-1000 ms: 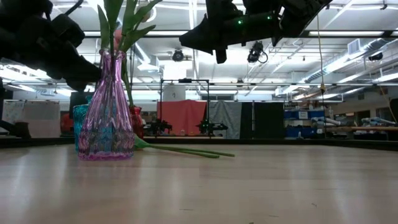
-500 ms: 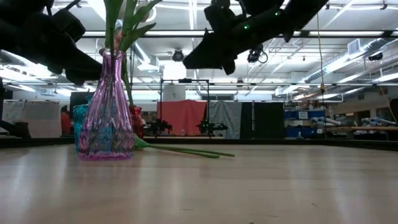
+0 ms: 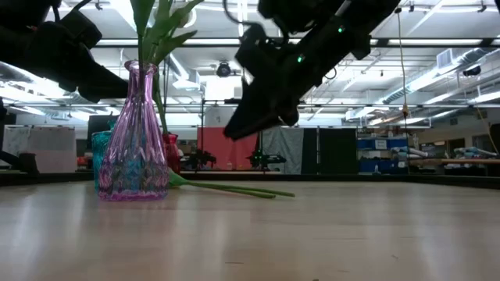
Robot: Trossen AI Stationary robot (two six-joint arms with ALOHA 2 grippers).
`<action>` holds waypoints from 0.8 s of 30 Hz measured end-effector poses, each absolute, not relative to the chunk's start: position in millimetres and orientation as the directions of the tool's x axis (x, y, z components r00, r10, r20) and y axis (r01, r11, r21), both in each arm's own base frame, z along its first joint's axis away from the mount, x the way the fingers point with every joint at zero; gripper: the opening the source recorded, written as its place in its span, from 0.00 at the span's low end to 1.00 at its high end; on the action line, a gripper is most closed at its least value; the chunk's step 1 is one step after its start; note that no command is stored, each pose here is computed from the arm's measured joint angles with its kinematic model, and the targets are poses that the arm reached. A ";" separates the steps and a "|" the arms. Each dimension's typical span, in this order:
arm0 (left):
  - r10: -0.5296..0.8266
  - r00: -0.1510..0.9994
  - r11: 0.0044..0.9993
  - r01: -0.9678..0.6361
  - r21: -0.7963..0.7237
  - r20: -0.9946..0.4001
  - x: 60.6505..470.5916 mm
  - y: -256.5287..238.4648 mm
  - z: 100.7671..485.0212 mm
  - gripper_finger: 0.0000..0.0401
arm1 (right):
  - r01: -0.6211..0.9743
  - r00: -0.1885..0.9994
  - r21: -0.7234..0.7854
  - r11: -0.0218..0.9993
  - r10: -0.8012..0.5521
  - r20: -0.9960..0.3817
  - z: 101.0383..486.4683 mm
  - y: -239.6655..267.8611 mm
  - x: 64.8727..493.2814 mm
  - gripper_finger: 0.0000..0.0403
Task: Sort flowers into vase by color
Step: Put the red tulip into the pink vase
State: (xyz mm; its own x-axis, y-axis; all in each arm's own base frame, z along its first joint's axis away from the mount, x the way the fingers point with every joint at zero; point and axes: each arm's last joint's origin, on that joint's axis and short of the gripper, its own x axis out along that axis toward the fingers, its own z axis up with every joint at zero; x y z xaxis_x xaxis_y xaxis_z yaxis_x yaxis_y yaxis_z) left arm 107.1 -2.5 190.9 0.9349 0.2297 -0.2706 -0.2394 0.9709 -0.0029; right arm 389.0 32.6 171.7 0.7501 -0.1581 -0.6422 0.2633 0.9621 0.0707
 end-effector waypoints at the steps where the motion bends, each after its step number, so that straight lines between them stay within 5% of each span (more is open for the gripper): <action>1: 0.232 0.934 0.970 -0.242 -0.003 -0.273 107.0 -2.4 190.6 0.57 | 0.277 0.734 0.051 0.959 -0.177 -0.656 166.1 34.2 392.4 0.34; 12: 0.249 0.923 0.966 -0.259 0.002 -0.292 104.7 -1.7 197.3 0.57 | 0.340 0.690 -0.105 0.934 -0.324 -0.647 126.7 29.5 451.9 0.34; 24: 0.257 0.923 0.957 -0.284 -0.056 -0.288 102.9 -1.2 207.1 0.57 | 0.287 0.685 -0.132 0.949 -0.300 -0.664 108.3 15.0 468.1 0.32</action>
